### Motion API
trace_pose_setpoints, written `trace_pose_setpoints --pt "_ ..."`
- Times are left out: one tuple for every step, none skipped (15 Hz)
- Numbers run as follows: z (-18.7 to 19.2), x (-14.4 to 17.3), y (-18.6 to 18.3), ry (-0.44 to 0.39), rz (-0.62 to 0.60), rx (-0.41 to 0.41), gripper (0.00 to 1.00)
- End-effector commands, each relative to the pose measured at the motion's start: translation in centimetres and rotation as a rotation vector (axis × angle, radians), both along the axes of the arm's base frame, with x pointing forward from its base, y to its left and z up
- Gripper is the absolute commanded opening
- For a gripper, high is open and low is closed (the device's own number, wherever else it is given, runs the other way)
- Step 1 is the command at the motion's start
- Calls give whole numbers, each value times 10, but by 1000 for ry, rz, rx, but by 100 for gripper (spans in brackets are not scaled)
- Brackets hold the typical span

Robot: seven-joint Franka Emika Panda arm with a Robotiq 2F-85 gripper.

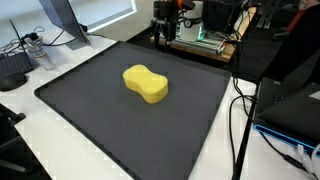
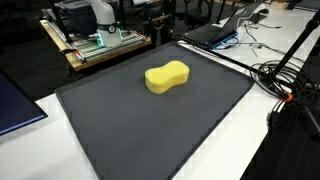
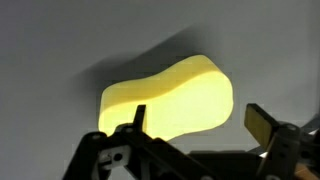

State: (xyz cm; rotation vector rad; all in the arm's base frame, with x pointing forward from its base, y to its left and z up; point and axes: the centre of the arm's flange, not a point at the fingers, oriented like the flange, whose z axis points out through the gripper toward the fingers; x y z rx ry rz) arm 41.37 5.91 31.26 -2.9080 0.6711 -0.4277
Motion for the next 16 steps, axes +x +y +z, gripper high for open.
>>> trace_pose_setpoints --pt "47 -14 31 49 42 -64 100" --pt "53 -14 39 66 54 -82 100" --pt "60 -13 50 81 73 -103 100" --pt "66 -12 64 96 93 -139 100" --pt "46 -13 41 75 78 -94 100" --pt "53 -14 51 81 87 -113 100" --pt "58 -14 57 82 92 -122 100" --pt "60 -15 59 83 95 -126 100" --pt "59 -15 59 84 96 -127 100" --pt "59 -15 59 85 96 -128 100" --pt "61 -8 67 79 128 -140 100" --pt "66 1 79 78 162 -158 100" --pt "70 9 91 77 201 -175 100" --pt "74 17 105 84 245 -196 100" --pt "76 23 117 90 279 -213 100" --pt "76 31 131 105 316 -229 100"
